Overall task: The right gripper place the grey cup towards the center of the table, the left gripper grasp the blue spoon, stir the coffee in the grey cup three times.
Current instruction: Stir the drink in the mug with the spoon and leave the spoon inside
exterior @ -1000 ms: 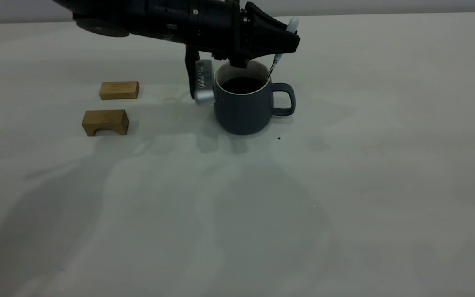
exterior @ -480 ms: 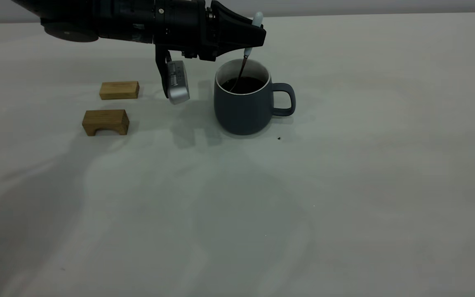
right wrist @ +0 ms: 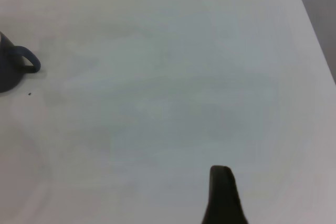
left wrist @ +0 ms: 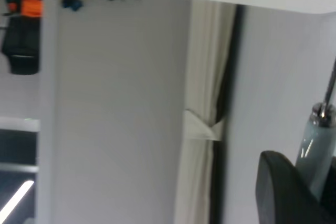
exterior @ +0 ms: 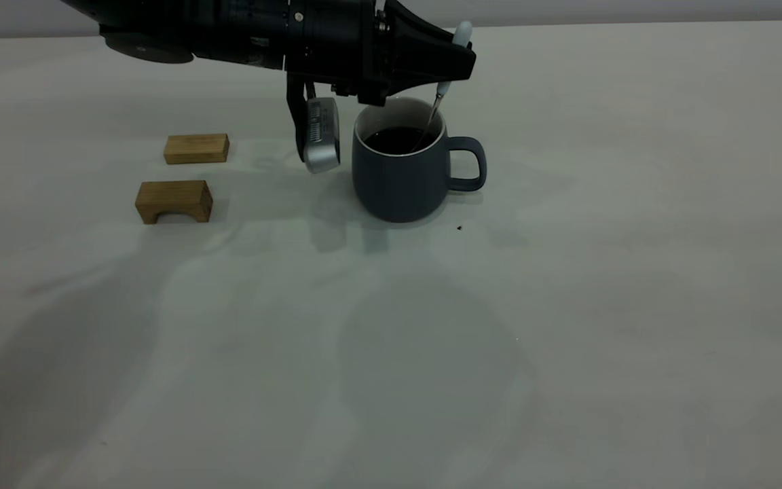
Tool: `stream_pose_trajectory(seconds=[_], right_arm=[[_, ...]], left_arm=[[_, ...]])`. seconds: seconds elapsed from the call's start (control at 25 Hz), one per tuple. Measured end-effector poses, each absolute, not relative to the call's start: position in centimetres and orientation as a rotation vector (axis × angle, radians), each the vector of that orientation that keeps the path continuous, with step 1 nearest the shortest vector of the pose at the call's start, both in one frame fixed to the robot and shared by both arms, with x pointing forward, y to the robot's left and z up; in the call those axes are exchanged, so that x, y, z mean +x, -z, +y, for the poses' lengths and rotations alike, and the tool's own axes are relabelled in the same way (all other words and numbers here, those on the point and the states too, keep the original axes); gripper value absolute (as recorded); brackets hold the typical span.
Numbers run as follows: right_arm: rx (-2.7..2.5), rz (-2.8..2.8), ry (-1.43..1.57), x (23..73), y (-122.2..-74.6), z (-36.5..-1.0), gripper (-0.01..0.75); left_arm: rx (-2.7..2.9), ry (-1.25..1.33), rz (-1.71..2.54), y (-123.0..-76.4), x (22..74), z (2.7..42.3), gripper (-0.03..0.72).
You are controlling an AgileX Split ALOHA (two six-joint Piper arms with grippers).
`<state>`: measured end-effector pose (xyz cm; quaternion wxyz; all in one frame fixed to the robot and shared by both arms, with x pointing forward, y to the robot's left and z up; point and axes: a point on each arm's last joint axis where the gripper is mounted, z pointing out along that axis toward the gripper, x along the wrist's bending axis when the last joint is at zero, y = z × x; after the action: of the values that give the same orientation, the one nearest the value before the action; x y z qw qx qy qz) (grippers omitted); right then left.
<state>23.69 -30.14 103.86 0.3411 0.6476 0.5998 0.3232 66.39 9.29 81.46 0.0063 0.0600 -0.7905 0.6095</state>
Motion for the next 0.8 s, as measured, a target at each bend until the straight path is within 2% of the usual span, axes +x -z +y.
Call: stream_pose_trajectory(seconds=[0.36, 0.56, 0.8], right_arm=[[1.685, 1.56, -0.841, 23.7, -103.9, -30.1, 0.58], [1.685, 1.56, -0.84, 23.7, -103.9, -30.2, 0.58], [1.685, 1.56, -0.84, 23.7, -103.9, -30.2, 0.58]], left_arm=[[0.223, -1.813, -2.437, -81.2, 66.8, 12.8, 0.139], [0.334, -1.864, -2.494, -81.2, 67.6, 12.1, 0.139], [0.304, -1.879, -2.564, -80.8, 67.2, 9.4, 0.139]])
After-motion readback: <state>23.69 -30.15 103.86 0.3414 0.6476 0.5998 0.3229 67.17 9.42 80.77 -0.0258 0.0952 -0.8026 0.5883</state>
